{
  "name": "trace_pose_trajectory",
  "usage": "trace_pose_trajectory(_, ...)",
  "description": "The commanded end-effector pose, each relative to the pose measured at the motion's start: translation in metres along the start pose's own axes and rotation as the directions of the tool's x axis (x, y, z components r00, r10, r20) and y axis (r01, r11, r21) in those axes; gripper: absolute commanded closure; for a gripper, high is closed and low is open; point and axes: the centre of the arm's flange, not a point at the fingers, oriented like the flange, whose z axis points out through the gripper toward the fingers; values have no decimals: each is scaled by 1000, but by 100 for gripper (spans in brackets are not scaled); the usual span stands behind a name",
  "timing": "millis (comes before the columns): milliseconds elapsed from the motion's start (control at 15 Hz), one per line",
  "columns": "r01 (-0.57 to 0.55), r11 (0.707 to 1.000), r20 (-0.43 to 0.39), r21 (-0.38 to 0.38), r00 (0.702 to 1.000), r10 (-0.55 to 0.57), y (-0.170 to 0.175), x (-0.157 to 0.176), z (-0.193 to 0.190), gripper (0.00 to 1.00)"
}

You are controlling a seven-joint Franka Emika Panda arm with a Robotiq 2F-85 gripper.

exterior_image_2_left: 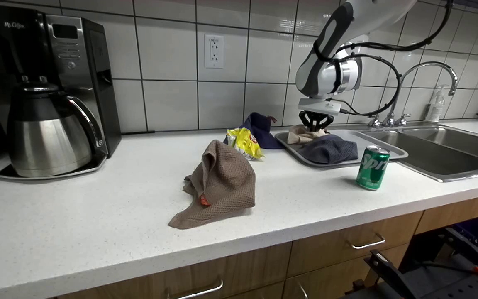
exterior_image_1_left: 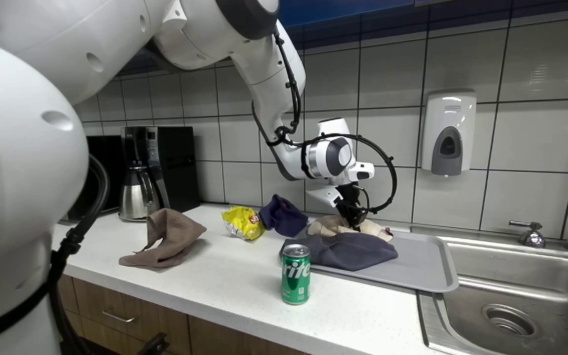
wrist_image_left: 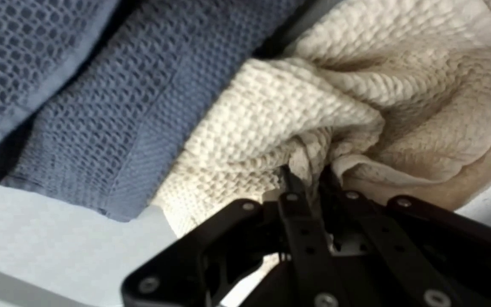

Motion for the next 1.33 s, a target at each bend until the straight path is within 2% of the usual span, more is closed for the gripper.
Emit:
trace_pose_trajectory(0,-28,1000,1,14,1000,28,3,0,-27,97)
trace_pose_trajectory(467,-32,999,-25,36,999,33,3,-10,-68,97)
trace_pose_trajectory(1267,-22,997,-63,80,998,27,-1,-50,-150,97)
